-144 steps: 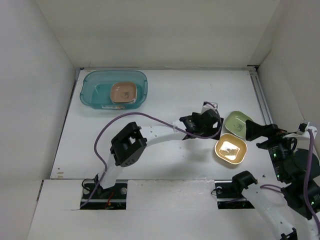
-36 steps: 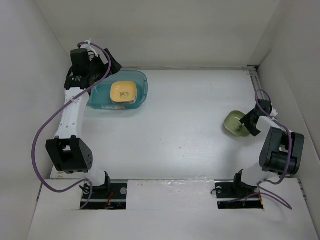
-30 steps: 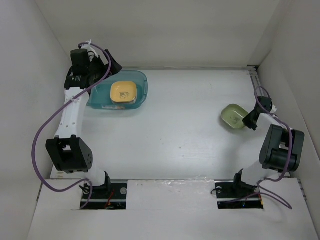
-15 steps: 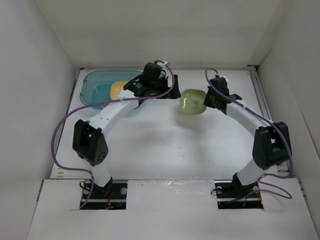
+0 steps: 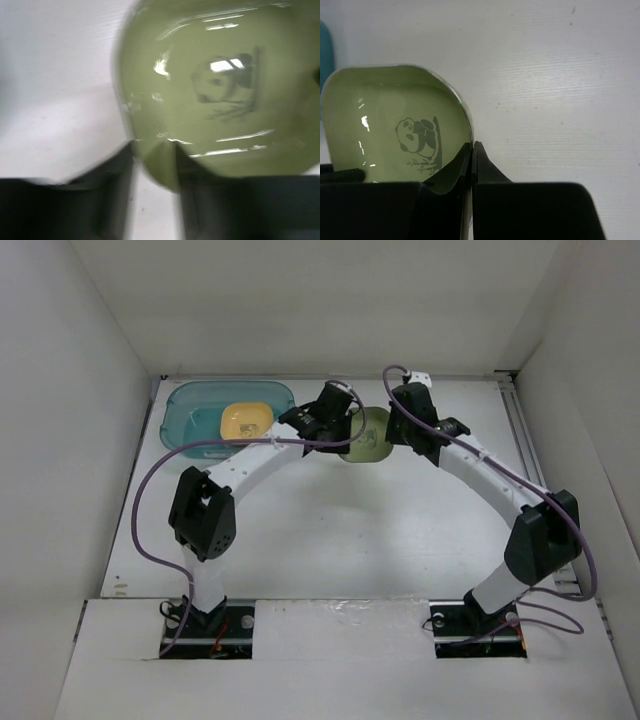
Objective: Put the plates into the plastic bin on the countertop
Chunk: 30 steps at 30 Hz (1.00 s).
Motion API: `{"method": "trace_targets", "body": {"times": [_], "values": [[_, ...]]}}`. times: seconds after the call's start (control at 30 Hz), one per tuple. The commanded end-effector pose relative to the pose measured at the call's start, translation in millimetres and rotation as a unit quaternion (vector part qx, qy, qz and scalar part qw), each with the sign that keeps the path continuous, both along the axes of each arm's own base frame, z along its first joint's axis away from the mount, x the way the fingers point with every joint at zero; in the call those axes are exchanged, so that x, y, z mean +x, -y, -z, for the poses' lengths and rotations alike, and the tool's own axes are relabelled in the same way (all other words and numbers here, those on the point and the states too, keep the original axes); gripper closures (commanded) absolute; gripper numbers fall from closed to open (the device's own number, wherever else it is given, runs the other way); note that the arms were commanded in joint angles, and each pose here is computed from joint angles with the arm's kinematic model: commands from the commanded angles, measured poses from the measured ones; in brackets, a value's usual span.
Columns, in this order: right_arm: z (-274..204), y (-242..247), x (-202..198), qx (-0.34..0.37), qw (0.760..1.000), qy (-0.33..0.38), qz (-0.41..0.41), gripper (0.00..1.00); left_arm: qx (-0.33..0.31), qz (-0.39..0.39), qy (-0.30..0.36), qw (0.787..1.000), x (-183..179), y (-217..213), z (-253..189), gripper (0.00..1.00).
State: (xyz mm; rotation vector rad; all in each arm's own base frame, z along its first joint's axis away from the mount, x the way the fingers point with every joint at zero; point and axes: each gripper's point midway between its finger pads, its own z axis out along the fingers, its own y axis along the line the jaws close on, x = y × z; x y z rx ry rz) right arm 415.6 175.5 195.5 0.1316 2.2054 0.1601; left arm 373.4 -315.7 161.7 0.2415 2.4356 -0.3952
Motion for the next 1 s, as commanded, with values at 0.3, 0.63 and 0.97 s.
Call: {"method": "trace_targets", "body": {"times": [0.3,0.63,0.97], "values": [[-27.7,-2.5,-2.1,0.062,0.995,0.057,-0.062,0.71,0.004,-0.051,0.087,0.995,37.2,-33.7,-63.7,1.0],[2.6,5.1,22.7,0.108,0.99,0.03,-0.09,0.49,-0.041,-0.136,0.135,0.981,90.1,-159.0,-104.0,1.0],[29.4,12.7,22.6,0.103,0.99,0.006,-0.1,0.48,-0.014,-0.188,0.109,0.976,129.7,-276.4,-56.1,1.0]]}}
